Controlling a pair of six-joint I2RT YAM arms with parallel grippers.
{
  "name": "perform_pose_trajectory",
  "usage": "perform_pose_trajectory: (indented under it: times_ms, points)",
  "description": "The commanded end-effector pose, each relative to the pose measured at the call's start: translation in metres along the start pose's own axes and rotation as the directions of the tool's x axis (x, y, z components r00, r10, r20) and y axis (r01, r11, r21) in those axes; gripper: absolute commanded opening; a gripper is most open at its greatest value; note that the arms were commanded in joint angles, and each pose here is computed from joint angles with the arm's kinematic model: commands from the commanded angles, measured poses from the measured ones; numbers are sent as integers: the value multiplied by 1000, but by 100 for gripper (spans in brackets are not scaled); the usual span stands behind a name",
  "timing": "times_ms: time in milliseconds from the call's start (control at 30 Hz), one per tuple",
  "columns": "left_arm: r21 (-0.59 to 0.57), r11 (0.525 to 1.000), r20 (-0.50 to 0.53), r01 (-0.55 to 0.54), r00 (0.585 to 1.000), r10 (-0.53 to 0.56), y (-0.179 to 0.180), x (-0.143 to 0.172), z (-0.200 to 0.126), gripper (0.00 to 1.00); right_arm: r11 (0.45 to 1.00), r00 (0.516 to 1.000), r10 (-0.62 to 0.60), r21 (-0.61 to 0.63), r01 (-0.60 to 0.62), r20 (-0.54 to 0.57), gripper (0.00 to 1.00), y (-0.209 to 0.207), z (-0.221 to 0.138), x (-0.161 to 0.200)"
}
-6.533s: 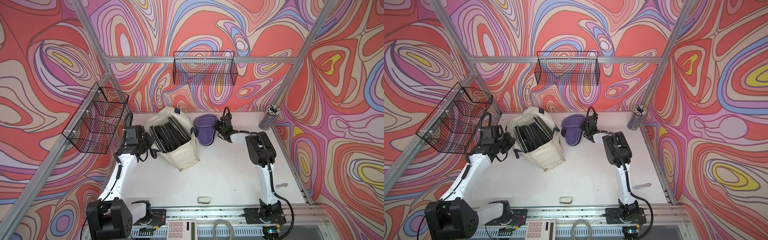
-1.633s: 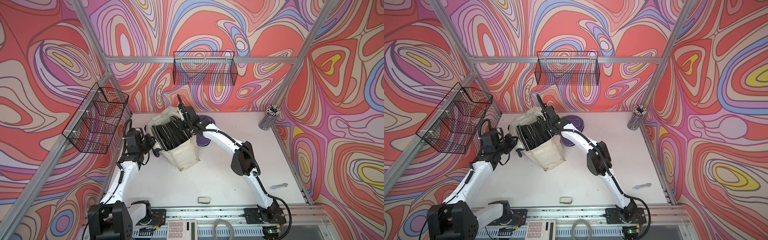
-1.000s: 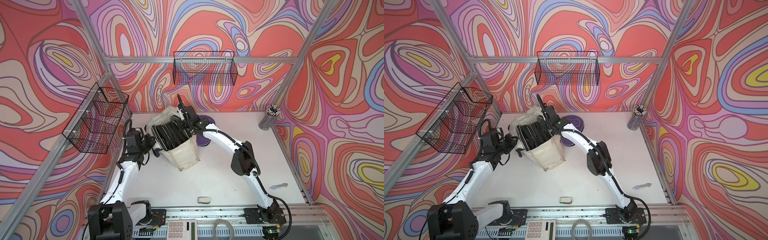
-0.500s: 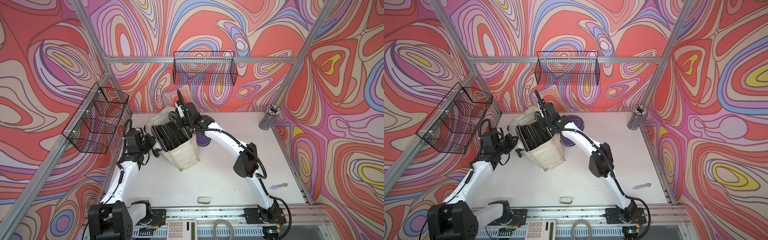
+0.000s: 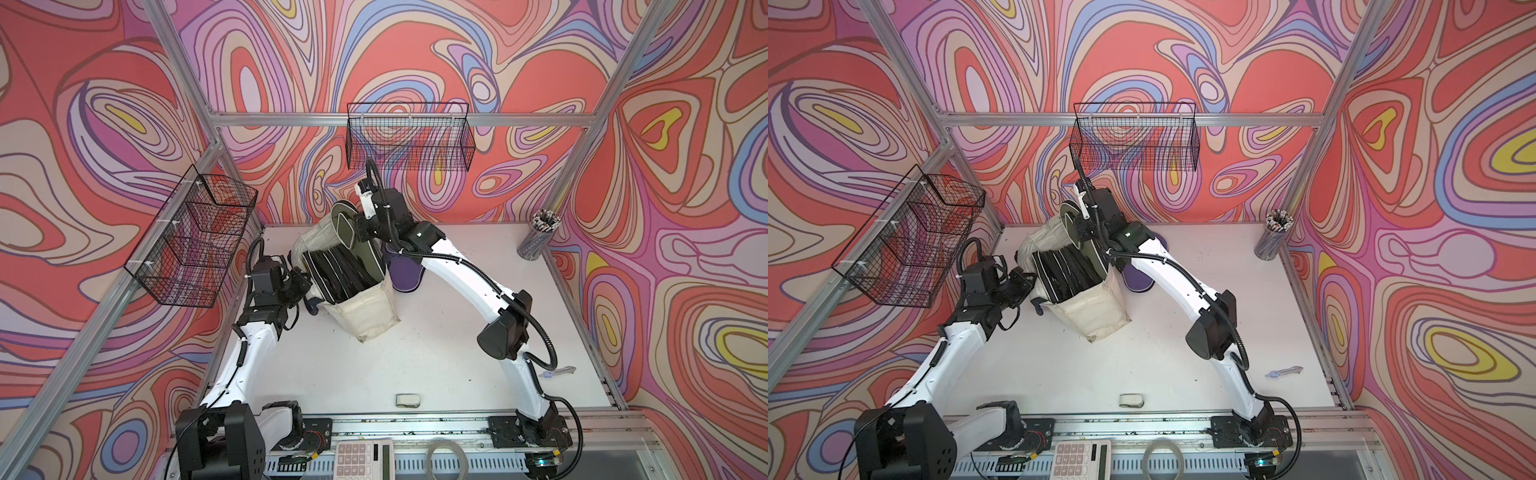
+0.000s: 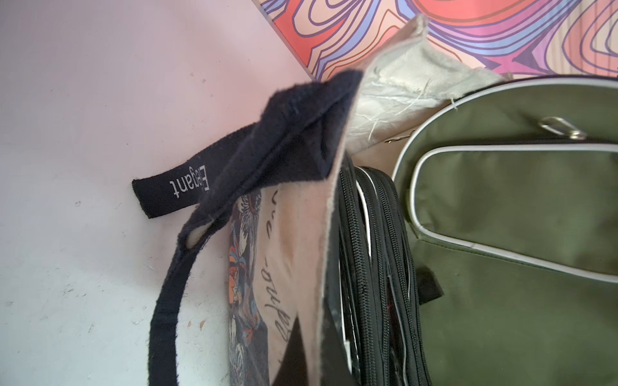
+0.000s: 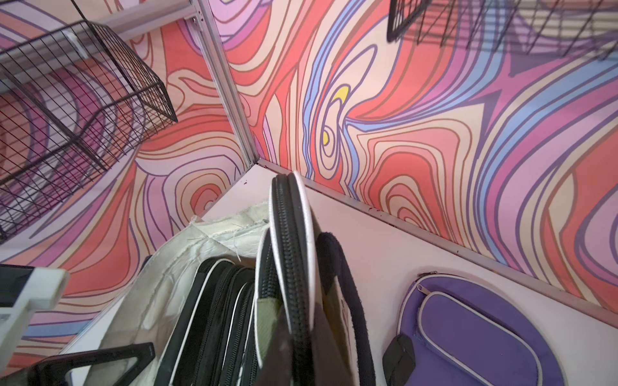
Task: Remove the ping pong set from the canvas bag
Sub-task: Pick up the ping pong set from the canvas bag, then place the ping pong set at the center of the board.
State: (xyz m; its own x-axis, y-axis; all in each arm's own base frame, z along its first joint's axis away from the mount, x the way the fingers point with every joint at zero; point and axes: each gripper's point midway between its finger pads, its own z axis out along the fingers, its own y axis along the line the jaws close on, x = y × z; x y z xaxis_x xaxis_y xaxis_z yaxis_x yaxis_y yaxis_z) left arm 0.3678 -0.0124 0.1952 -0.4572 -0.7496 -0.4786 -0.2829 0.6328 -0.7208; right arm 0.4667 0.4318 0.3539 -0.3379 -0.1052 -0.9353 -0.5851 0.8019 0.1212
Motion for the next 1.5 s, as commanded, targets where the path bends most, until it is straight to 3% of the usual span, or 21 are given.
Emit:
perform_pose_trajectory:
  times_ms: [0, 500, 733, 1067, 1467]
  points:
    - [21, 1000, 11, 4, 1000, -5, -2, -4, 2, 0, 1000, 979, 12, -6, -11, 201, 0, 4, -54, -77]
    - [14, 1000, 15, 1, 1000, -1, -1, -5, 2, 0, 998, 917, 38, 31, -55, 397, 0, -7, -142, -145]
    - [10, 1000, 18, -7, 1000, 7, -2, -6, 2, 0, 983, 869, 137, 44, -179, 475, 0, -39, -189, -154]
    - [-2, 1000, 19, -23, 1000, 23, -1, -7, 0, 0, 905, 768, 334, 44, -424, 547, 0, -126, -233, -118]
    - [-2, 1000, 23, -30, 999, 30, -2, -9, 0, 0, 764, 626, 552, -34, -644, 551, 0, -227, -217, -33]
